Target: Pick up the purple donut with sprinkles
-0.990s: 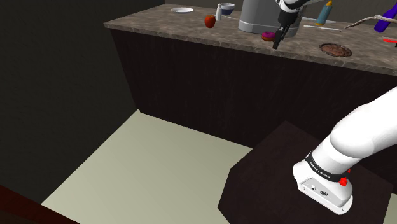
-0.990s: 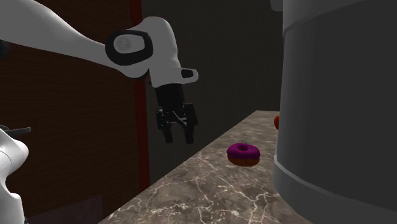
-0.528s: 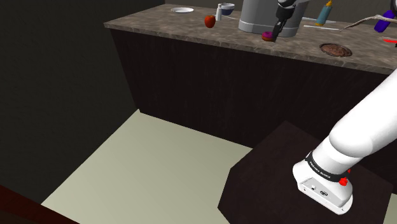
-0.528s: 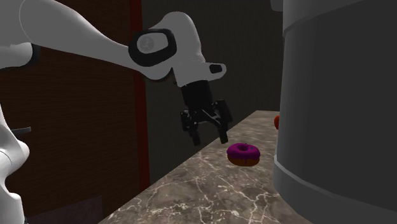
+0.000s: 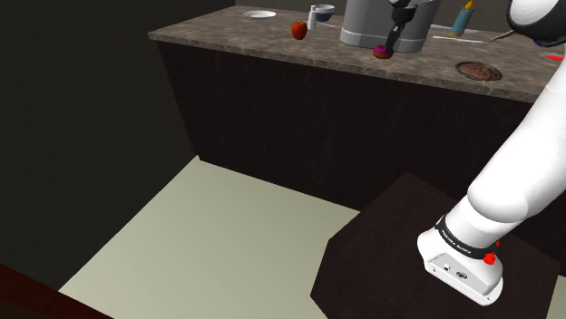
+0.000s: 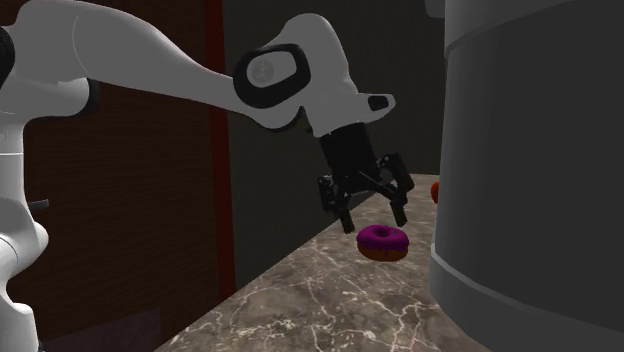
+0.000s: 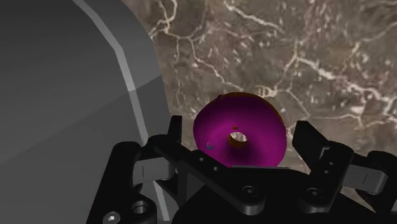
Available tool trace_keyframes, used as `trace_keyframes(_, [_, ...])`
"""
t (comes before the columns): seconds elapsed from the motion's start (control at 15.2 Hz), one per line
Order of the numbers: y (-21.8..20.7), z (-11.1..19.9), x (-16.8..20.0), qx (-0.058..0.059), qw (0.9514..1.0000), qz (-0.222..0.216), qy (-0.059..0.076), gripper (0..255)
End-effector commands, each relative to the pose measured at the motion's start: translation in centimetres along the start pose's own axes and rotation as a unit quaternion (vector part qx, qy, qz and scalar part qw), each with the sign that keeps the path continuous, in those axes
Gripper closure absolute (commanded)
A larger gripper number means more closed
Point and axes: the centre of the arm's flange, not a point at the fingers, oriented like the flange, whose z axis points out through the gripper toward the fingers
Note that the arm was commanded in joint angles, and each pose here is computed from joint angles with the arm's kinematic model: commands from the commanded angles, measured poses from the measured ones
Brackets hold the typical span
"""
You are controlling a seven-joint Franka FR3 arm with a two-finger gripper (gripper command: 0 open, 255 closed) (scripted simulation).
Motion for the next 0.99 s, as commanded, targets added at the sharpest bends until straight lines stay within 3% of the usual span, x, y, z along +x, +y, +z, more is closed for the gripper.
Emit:
trace_keyframes(0.0, [-0.2,0.9,0.0,-0.001,1.0,0.0,0.0,0])
trace_keyframes(0.33, [-0.8,2.6,-0.2,-0.001,1.0,0.0,0.0,0])
trace_keyframes(0.4, [-0.8,2.6,-0.2,-0.001,1.0,0.0,0.0,255])
trace_keyframes(0.92, [-0.9,2.7,-0.2,-0.001,1.0,0.0,0.0,255])
